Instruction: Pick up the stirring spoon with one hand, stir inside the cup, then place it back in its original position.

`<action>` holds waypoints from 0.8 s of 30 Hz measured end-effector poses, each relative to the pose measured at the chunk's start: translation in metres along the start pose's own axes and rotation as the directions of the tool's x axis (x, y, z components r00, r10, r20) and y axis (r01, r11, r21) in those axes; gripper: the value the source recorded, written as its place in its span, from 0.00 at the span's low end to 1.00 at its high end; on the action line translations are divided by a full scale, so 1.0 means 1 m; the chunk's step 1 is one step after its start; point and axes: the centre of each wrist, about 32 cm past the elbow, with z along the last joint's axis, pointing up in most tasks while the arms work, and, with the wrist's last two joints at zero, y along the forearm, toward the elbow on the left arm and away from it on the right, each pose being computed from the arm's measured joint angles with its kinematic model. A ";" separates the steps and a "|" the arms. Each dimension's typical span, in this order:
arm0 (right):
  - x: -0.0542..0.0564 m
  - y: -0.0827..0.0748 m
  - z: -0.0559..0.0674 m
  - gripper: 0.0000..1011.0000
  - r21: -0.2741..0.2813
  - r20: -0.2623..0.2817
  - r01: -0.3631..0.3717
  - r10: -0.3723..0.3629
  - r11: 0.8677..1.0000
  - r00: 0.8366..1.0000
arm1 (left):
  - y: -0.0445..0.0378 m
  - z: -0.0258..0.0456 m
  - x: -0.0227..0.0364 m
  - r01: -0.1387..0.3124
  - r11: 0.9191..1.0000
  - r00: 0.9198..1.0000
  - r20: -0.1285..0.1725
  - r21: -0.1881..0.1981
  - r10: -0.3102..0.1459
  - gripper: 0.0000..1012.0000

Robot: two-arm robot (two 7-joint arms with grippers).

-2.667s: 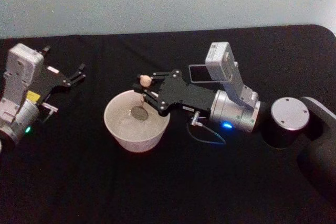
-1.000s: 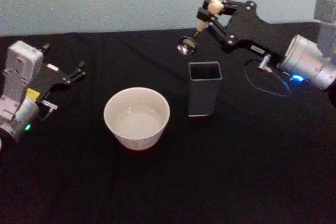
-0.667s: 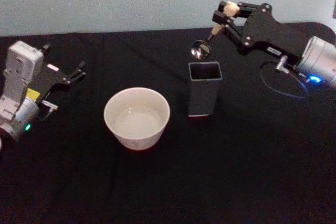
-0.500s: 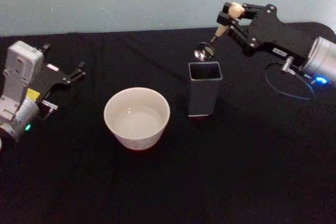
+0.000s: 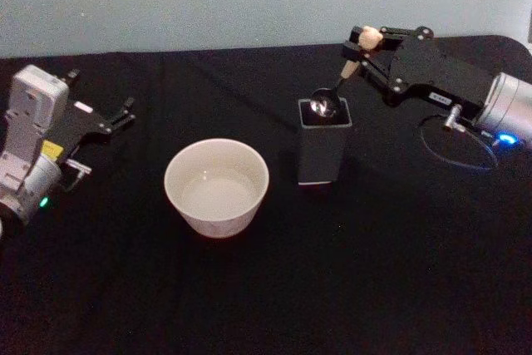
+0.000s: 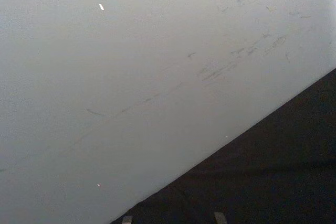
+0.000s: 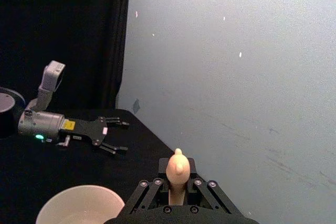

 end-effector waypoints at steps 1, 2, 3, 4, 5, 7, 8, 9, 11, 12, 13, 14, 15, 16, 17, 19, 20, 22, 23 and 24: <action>0.000 0.000 0.000 0.17 -0.001 0.000 0.002 -0.002 1.000 1.000 | 0.0000 0.0000 0.0000 0.000 1.000 1.000 0.000 0.000 0.000 0.99; 0.000 0.001 -0.001 0.17 -0.003 0.000 0.002 -0.002 1.000 1.000 | 0.0000 0.0000 0.0000 0.000 1.000 1.000 0.000 0.000 0.000 0.99; 0.001 0.001 -0.001 0.17 -0.005 0.000 0.003 -0.003 1.000 1.000 | 0.0000 0.0000 0.0000 0.000 1.000 1.000 0.000 0.000 0.000 0.99; 0.001 0.001 -0.002 0.17 -0.007 0.000 0.003 -0.003 1.000 1.000 | 0.0000 0.0000 0.0000 0.000 1.000 1.000 0.000 0.000 0.000 0.99; 0.001 0.002 -0.003 0.17 -0.009 0.000 0.003 -0.003 1.000 1.000 | 0.0000 0.0000 0.0000 0.000 1.000 1.000 0.000 0.000 0.000 0.99; 0.001 0.003 -0.004 0.17 -0.013 -0.001 0.002 -0.002 1.000 1.000 | 0.0000 0.0000 0.0000 0.000 1.000 1.000 0.000 0.000 0.000 0.99; 0.001 0.003 -0.004 0.17 -0.015 -0.001 0.002 -0.002 1.000 1.000 | 0.0000 0.0000 0.0000 0.000 1.000 1.000 0.000 0.000 0.000 0.99; 0.001 0.003 -0.005 0.17 -0.017 -0.002 0.002 -0.002 1.000 1.000 | 0.0000 0.0000 0.0000 0.000 1.000 1.000 0.000 0.000 0.000 0.99; 0.001 0.004 -0.006 0.17 -0.023 -0.005 -0.001 0.001 1.000 1.000 | 0.0000 0.0000 0.0000 0.000 1.000 1.000 0.000 0.000 0.000 0.99; 0.001 0.004 -0.007 0.17 -0.026 -0.005 -0.002 0.002 1.000 1.000 | 0.0000 0.0000 0.0000 0.000 1.000 1.000 0.000 0.000 0.000 0.99; 0.001 0.005 -0.009 0.17 -0.033 -0.007 -0.004 0.003 0.999 1.000 | 0.0000 0.0000 0.0000 0.000 1.000 1.000 0.000 0.000 0.000 0.99; 0.001 0.005 -0.009 0.17 -0.036 -0.008 -0.005 0.005 0.999 1.000 | 0.0000 0.0000 0.0000 0.000 1.000 1.000 0.000 0.000 0.000 0.99; 0.001 0.005 -0.010 0.17 -0.040 -0.009 -0.006 0.006 0.999 1.000 | 0.0000 0.0000 0.0000 0.000 1.000 1.000 0.000 0.000 0.000 0.99; 0.001 0.005 -0.011 0.17 -0.045 -0.010 -0.007 0.007 0.999 1.000 | 0.0000 0.0000 0.0000 0.000 1.000 1.000 0.000 0.000 0.000 0.99; 0.001 0.005 -0.012 0.17 -0.049 -0.012 -0.008 0.008 0.999 1.000 | 0.0000 0.0000 0.0000 0.000 1.000 1.000 0.000 0.000 0.000 0.99; 0.001 0.006 -0.015 0.17 -0.062 -0.019 -0.013 0.012 0.998 1.000 | 0.0000 0.0000 0.0000 0.000 1.000 1.000 0.000 0.000 0.000 0.99; 0.000 0.007 -0.018 0.17 -0.070 -0.024 -0.017 0.015 0.997 1.000 | 0.0000 0.0000 0.0000 0.000 1.000 1.000 0.000 0.000 0.000 0.99; 0.000 0.008 -0.021 0.17 -0.080 -0.029 -0.021 0.018 0.997 0.999 | 0.0000 0.0000 0.0000 0.000 1.000 1.000 0.000 0.000 0.000 0.99; -0.001 0.009 -0.022 0.17 -0.085 -0.033 -0.023 0.020 0.996 0.999 | 0.0000 0.0000 0.0000 0.000 1.000 1.000 0.000 0.000 0.000 0.99; -0.001 0.009 -0.025 0.17 -0.096 -0.039 -0.027 0.023 0.995 0.999 | 0.0000 0.0000 0.0000 0.000 1.000 1.000 0.000 0.000 0.000 0.99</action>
